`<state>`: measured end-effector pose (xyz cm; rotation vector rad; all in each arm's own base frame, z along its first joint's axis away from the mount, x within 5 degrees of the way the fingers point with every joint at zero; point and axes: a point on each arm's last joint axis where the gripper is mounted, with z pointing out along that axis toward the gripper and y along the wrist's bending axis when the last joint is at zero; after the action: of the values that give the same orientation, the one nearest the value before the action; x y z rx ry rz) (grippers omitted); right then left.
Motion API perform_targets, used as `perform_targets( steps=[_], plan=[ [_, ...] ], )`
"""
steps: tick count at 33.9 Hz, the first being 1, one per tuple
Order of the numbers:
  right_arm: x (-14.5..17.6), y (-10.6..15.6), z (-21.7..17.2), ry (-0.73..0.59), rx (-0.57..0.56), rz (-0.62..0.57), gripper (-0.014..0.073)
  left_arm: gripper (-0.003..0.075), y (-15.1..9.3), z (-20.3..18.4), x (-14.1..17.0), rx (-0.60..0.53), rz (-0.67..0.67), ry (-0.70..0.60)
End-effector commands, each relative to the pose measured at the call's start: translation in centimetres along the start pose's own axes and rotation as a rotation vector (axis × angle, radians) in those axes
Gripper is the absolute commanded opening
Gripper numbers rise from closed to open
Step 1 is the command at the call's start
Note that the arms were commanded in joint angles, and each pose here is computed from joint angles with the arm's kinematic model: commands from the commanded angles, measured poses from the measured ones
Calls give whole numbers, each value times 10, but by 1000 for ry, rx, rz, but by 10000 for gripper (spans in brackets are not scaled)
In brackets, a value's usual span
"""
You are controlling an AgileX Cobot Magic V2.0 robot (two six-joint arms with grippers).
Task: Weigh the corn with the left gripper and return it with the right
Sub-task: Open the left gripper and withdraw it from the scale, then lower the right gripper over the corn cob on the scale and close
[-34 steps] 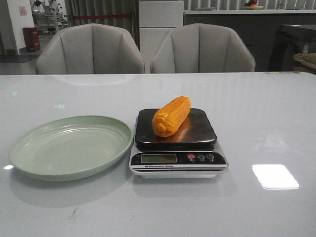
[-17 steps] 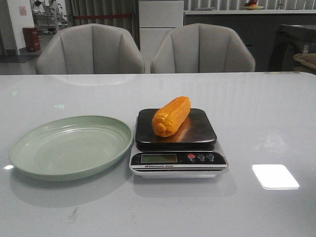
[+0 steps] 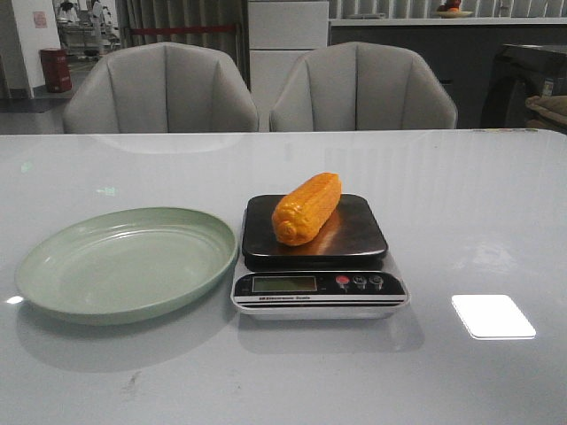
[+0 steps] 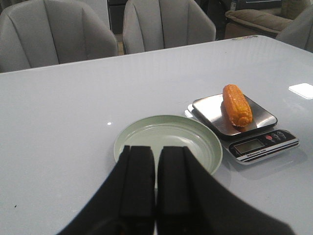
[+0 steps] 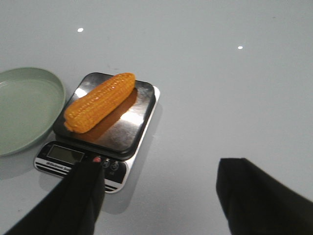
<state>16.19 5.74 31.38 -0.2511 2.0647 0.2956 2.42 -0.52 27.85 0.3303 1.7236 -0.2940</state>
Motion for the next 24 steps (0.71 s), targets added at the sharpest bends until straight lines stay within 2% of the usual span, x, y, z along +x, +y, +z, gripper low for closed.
perform_targets(
  steps=[1,7,12,24],
  plan=[
    [-32,12,12,-72,-49,-25,601,122,-1,-2,-14,8,2,-87],
    [-60,30,49,19,-107,33,596,122,-1,-2,-14,8,2,-87],
    [-82,37,83,116,-112,96,594,122,-1,-2,-14,8,2,-87],
    [-97,52,174,322,-57,256,594,122,-1,-2,-14,8,2,-87]
  ],
)
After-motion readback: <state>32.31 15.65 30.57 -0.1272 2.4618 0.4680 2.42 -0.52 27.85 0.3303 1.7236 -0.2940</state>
